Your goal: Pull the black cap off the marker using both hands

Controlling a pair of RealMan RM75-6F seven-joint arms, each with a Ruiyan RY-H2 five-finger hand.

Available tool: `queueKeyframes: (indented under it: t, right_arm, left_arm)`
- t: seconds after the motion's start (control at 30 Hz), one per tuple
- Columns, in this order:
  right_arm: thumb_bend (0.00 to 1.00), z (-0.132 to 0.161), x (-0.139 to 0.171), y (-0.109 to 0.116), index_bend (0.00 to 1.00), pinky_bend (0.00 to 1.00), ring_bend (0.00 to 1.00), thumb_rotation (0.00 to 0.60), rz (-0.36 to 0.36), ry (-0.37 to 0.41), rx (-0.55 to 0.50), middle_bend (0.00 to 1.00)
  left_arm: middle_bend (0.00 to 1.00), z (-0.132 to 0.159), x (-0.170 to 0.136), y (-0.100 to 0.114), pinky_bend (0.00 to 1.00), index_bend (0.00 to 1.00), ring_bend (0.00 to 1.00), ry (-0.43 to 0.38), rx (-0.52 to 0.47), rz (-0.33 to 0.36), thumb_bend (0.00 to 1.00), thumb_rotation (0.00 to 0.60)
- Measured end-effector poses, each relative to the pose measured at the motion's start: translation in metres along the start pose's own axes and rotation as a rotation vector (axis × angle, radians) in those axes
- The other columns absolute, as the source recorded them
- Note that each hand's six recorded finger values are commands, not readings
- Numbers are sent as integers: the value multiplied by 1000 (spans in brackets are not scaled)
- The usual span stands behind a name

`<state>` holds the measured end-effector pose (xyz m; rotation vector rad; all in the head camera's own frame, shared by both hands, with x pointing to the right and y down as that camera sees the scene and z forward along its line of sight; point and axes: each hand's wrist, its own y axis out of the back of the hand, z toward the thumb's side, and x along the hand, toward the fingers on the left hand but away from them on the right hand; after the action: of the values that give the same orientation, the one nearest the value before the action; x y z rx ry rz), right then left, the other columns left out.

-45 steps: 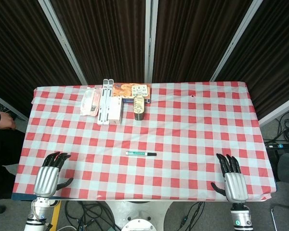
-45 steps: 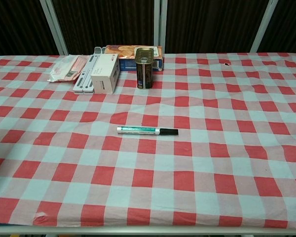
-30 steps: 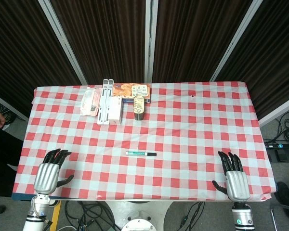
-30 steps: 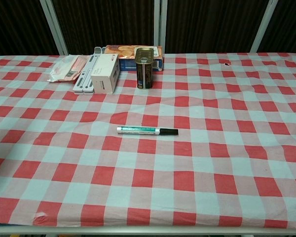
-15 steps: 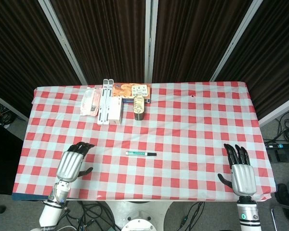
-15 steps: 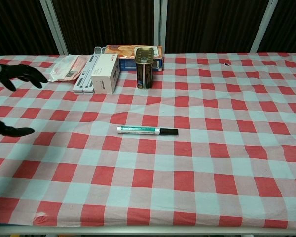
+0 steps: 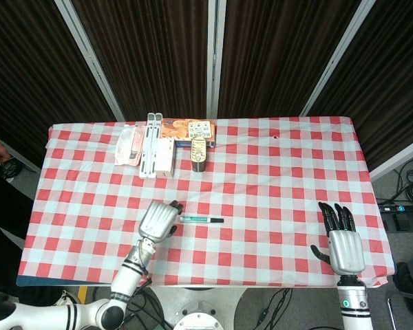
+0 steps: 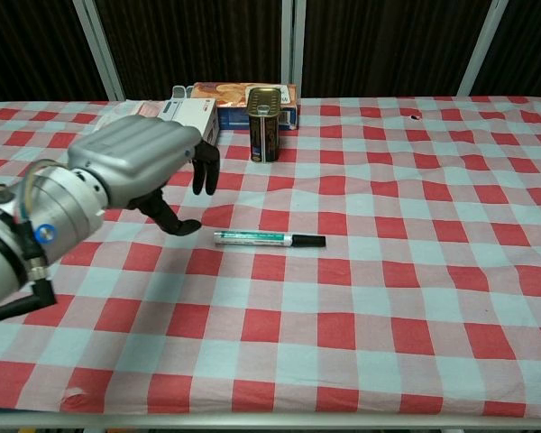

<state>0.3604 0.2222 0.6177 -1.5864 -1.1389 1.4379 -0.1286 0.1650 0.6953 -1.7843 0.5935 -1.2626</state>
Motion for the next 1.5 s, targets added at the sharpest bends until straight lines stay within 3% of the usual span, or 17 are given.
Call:
queueKeyframes:
  t: [0.17,0.33,0.6,1.03,1.5]
  right_arm:
    - [27,-2,-2,-1,47,0,0,600,5,-6,-5,110]
    - [26,-2,-4,1,47,0,0,600,3,-4,-7,110]
    - [26,-2,-5,1,46,0,0,600,2,-1,-8,104]
    - [27,-4,-5,-3,47,0,0,600,12,-6,-13,101]
    - [27,-5,-5,-7,47,0,0,600,18,-8,-19,101]
  left_arm:
    - [477,25,21,-18,845,452,912,8,19,-74,249,600]
    - [501,36,34,-30,862,478,934,35,17,-101,301,600]
    - [491,48,46,-35,865,468,934,40,57,-130,305,600]
    - [473,49,56,-39,865,447,933,65,151,-153,301,600]
    - [499,45,57,-48,866,473,935,93,150,-193,307,600]
